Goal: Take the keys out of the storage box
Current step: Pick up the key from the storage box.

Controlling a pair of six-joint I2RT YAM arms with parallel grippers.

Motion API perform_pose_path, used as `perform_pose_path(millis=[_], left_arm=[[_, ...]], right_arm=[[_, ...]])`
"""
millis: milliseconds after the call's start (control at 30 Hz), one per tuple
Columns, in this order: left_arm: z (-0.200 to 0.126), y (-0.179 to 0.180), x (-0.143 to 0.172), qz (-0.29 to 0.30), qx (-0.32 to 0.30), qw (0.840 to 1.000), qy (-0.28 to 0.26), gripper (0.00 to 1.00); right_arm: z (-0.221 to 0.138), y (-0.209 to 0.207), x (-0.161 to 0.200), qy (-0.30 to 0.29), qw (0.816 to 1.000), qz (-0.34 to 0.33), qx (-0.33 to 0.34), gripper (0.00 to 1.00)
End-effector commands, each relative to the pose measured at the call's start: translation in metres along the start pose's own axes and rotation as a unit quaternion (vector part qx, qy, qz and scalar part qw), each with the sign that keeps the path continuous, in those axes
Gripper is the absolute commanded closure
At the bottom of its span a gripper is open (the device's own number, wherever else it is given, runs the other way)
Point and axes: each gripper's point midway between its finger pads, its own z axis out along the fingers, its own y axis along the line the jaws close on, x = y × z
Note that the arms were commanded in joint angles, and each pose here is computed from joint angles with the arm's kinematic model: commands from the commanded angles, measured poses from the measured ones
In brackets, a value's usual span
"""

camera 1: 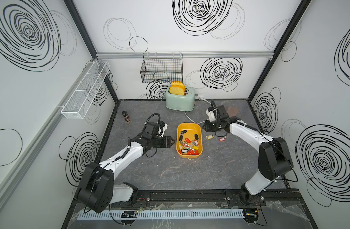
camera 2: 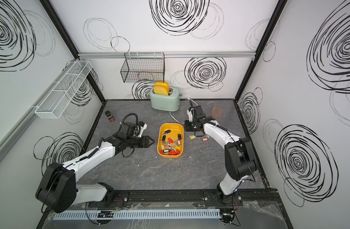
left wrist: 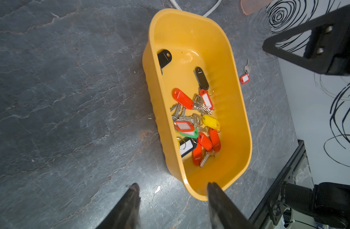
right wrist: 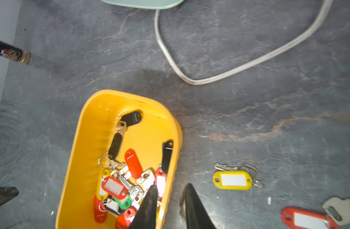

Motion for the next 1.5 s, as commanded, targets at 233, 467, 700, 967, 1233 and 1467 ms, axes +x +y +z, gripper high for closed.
perform_pose_path(millis=[233, 467, 700, 967, 1233, 1467], left_arm=[[-0.011, 0.008, -0.012, -0.012, -0.005, 1.000, -0.022, 0.41], [-0.012, 0.010, -0.009, -0.014, -0.003, 1.000, -0.022, 0.40], [-0.013, 0.013, -0.007, -0.015, -0.002, 1.000, -0.021, 0.40], [-0.013, 0.017, -0.002, -0.020, -0.001, 1.000, -0.017, 0.40], [-0.015, 0.022, -0.001, -0.024, -0.001, 1.000, -0.018, 0.41], [-0.015, 0.024, -0.001, -0.028, -0.001, 0.999, -0.020, 0.41]], right_arm=[[0.027, 0.038, 0.040, 0.090, 0.987, -0.135, -0.002, 0.72], [0.044, 0.037, 0.057, 0.129, 0.973, -0.191, 0.032, 0.68], [0.057, 0.035, 0.065, 0.146, 0.960, -0.234, 0.054, 0.64], [0.072, 0.041, 0.083, 0.170, 0.946, -0.270, 0.062, 0.60], [0.078, 0.045, 0.088, 0.177, 0.939, -0.286, 0.067, 0.59], [0.086, 0.044, 0.088, 0.181, 0.934, -0.296, 0.081, 0.59]])
